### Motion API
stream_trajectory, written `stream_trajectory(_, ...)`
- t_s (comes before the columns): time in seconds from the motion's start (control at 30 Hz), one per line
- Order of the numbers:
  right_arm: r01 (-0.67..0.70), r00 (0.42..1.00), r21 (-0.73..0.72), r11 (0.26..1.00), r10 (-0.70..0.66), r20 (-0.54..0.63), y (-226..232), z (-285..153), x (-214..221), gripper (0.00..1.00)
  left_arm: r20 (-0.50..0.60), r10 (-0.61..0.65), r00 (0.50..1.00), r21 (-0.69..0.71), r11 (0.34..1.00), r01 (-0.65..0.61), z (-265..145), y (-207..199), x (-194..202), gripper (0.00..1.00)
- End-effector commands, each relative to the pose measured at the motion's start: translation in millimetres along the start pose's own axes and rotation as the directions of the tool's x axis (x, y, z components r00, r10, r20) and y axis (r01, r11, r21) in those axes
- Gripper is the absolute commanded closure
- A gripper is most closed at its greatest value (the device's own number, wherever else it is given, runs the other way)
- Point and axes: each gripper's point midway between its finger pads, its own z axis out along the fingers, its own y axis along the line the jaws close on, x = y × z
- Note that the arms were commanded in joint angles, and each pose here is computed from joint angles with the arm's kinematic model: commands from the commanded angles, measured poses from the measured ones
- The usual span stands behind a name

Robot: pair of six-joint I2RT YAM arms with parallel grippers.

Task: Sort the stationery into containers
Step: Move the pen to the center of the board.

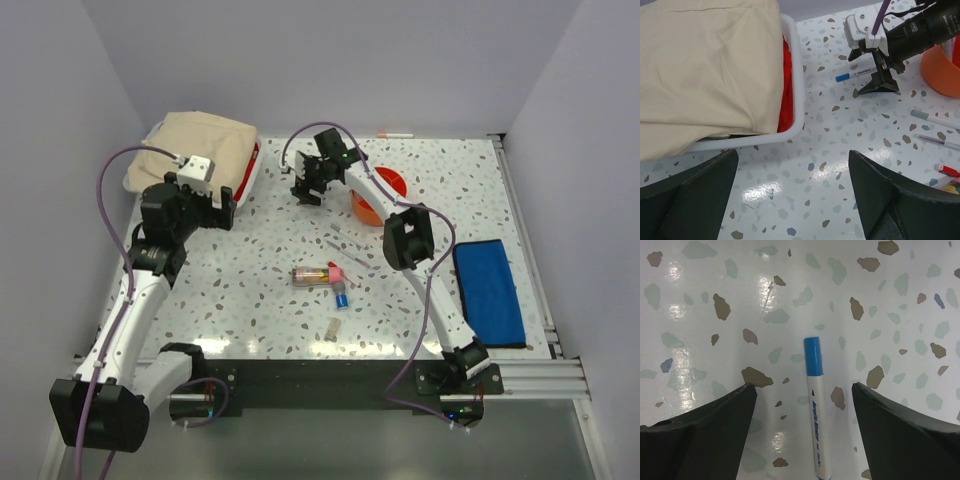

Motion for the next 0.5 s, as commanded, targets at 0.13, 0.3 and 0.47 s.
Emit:
stream_trajectory(0.13, -0.119, 0.972, -0.096, 0.988, 0.097, -0.212, 40.6, 7.7, 61.2, 0.13, 0.058, -0.021, 0.998, 0.042, 0.999, 0.019, 6.4, -4.9, -19.1, 0.03)
stream_trajectory(0.3, -0.108, 0.956, -0.242, 0.964, 0.035, -0.290, 76.0, -6.4, 79.9, 0.15, 0.062, -0.021, 0.998, 0.045, 0.999, 0.018, 6.2, -5.0, -21.3, 0.03)
stream_trajectory(0.47, -0.082, 0.955, -0.302, 0.950, -0.012, -0.297, 86.0, -14.5, 80.7, 0.11, 0.063, -0.022, 0.998, 0.044, 0.999, 0.019, 6.5, -4.1, -18.9, 0.03)
